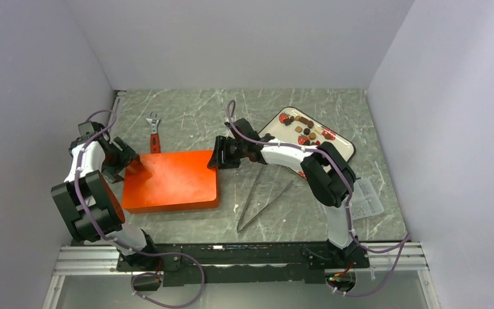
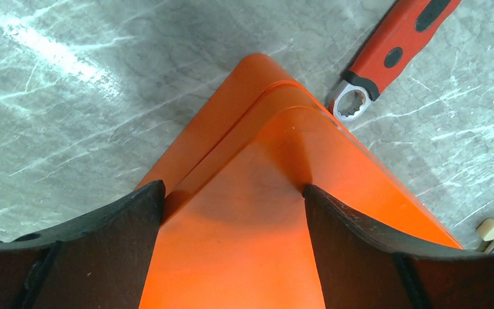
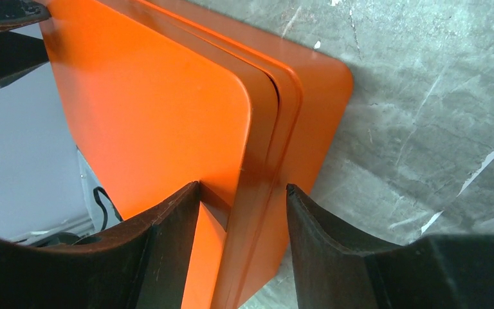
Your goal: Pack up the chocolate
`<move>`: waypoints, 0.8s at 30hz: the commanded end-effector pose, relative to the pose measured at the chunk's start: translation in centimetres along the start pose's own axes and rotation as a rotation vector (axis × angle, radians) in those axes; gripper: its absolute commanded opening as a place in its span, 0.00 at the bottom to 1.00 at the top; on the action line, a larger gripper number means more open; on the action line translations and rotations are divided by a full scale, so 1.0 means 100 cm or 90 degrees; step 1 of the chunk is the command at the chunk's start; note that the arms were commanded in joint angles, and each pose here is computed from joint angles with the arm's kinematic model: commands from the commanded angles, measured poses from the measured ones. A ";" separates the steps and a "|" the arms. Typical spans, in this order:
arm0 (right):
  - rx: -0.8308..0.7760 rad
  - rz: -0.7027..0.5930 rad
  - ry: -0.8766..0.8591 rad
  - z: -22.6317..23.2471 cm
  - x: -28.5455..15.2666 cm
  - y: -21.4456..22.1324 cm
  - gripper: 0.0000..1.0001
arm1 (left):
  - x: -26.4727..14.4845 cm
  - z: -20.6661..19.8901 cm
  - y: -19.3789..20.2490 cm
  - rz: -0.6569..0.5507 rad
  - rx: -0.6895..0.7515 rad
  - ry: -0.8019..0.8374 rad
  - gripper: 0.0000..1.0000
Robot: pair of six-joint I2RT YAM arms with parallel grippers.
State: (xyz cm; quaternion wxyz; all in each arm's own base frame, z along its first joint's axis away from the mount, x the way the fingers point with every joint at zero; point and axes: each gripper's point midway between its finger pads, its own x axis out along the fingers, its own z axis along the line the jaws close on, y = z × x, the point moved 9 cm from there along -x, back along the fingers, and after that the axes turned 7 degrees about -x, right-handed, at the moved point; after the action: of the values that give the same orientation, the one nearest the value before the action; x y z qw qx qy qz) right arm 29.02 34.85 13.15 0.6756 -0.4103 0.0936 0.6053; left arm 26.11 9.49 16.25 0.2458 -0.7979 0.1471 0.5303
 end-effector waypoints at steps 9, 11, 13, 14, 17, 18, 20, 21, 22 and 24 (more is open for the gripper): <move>0.000 -0.026 0.038 -0.027 0.000 -0.025 0.53 | -0.007 -0.045 0.025 0.013 -0.011 0.069 0.84; 0.002 -0.025 0.039 -0.030 0.000 -0.026 0.53 | -0.010 -0.048 0.032 0.015 -0.008 0.075 0.83; 0.000 -0.025 0.041 -0.031 -0.001 -0.027 0.53 | -0.013 -0.050 0.035 0.014 0.005 0.077 0.84; 0.001 -0.024 0.043 -0.031 -0.001 -0.027 0.53 | -0.015 -0.050 0.035 0.014 0.016 0.076 0.84; -0.002 -0.026 0.046 -0.031 -0.003 -0.026 0.53 | -0.021 -0.048 0.032 0.008 0.052 0.057 0.88; -0.002 -0.026 0.047 -0.032 -0.003 -0.026 0.53 | -0.023 -0.047 0.032 0.007 0.064 0.053 0.90; -0.001 -0.027 0.049 -0.033 -0.004 -0.026 0.53 | -0.025 -0.046 0.032 0.010 0.088 0.055 0.92; 0.000 -0.026 0.049 -0.033 -0.004 -0.026 0.53 | -0.025 -0.045 0.033 0.015 0.097 0.053 0.92; 0.001 -0.026 0.049 -0.034 -0.004 -0.025 0.53 | -0.025 -0.045 0.033 0.018 0.105 0.053 0.92; 0.001 -0.025 0.049 -0.034 -0.004 -0.025 0.53 | -0.022 -0.043 0.032 0.029 0.110 0.046 0.91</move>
State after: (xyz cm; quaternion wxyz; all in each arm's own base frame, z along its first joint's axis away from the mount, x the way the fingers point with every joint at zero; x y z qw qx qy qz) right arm 32.37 32.37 13.00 0.6911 -0.4167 0.1058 0.5809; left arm 27.26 4.89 17.30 0.2857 -0.7888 0.1873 0.5109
